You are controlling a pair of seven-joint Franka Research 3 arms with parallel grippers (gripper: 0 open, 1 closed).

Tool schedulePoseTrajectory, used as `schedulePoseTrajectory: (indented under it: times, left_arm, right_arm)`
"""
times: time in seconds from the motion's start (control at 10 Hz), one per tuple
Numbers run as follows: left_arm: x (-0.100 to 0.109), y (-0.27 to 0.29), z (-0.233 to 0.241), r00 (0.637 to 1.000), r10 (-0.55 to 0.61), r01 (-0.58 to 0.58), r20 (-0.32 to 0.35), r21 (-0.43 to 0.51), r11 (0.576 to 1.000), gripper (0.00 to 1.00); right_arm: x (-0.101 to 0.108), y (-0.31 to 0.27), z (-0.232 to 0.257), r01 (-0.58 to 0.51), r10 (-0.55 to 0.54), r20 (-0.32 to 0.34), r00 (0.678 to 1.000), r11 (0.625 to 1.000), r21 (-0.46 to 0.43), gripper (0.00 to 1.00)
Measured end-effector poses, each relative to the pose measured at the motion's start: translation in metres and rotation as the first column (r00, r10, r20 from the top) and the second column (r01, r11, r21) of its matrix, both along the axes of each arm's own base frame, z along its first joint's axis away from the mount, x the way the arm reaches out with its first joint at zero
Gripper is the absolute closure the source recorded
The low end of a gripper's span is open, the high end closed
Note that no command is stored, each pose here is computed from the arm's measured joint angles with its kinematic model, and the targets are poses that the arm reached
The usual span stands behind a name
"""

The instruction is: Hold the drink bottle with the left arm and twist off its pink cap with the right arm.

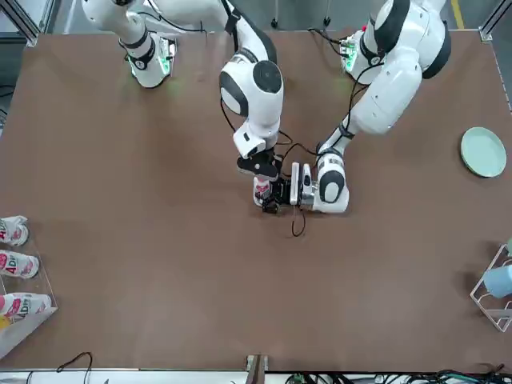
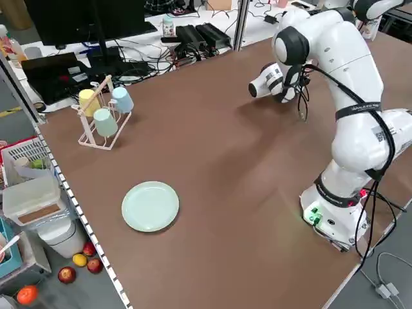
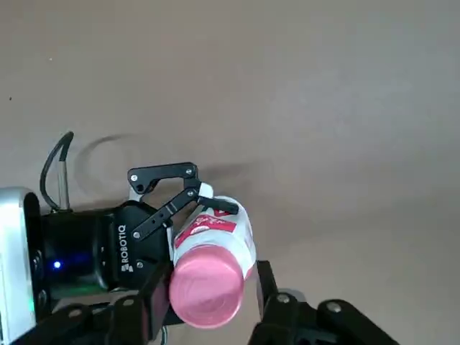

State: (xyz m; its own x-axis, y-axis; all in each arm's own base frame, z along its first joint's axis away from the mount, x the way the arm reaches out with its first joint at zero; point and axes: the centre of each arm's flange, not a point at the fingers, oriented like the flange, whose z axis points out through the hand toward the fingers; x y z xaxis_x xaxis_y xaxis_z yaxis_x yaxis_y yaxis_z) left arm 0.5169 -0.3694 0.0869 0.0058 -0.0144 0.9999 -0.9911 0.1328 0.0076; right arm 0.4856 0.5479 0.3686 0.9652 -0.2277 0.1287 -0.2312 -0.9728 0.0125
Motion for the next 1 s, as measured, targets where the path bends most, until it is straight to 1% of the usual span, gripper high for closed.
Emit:
schedulePoseTrajectory:
  times: [0.1,0.2,0.3,0.8,1.0]
  left_arm:
    - [0.0009,0.0010,-0.0001,1.000,0.002,-0.002,0.001,0.001,1.000,0.47]
    - [0.0012,0.0010,0.0000,1.000,0.002,-0.002,0.002,0.002,1.000,0.47]
    - [0.0024,0.0021,0.0001,1.000,0.005,-0.005,0.002,0.002,1.000,0.47]
    - [0.0063,0.0060,0.0010,1.000,0.014,-0.014,0.007,0.006,1.000,0.47]
    - [0.0078,0.0071,0.0012,1.000,0.017,-0.017,0.009,0.007,1.000,0.47]
  right_arm:
    - [0.0010,-0.0002,0.0005,0.004,-0.004,0.004,1.000,1.000,0.004,0.48]
    - [0.0025,0.0004,0.0017,0.005,-0.005,0.013,1.000,1.000,0.015,0.55]
    - [0.0030,0.0012,0.0028,0.006,-0.007,0.019,1.000,1.000,0.022,0.57]
    - [0.0066,0.0011,0.0030,0.000,-0.001,0.032,0.999,0.999,0.037,0.57]
    - [0.0078,0.0010,0.0031,-0.071,0.069,0.035,0.997,0.997,0.033,0.57]
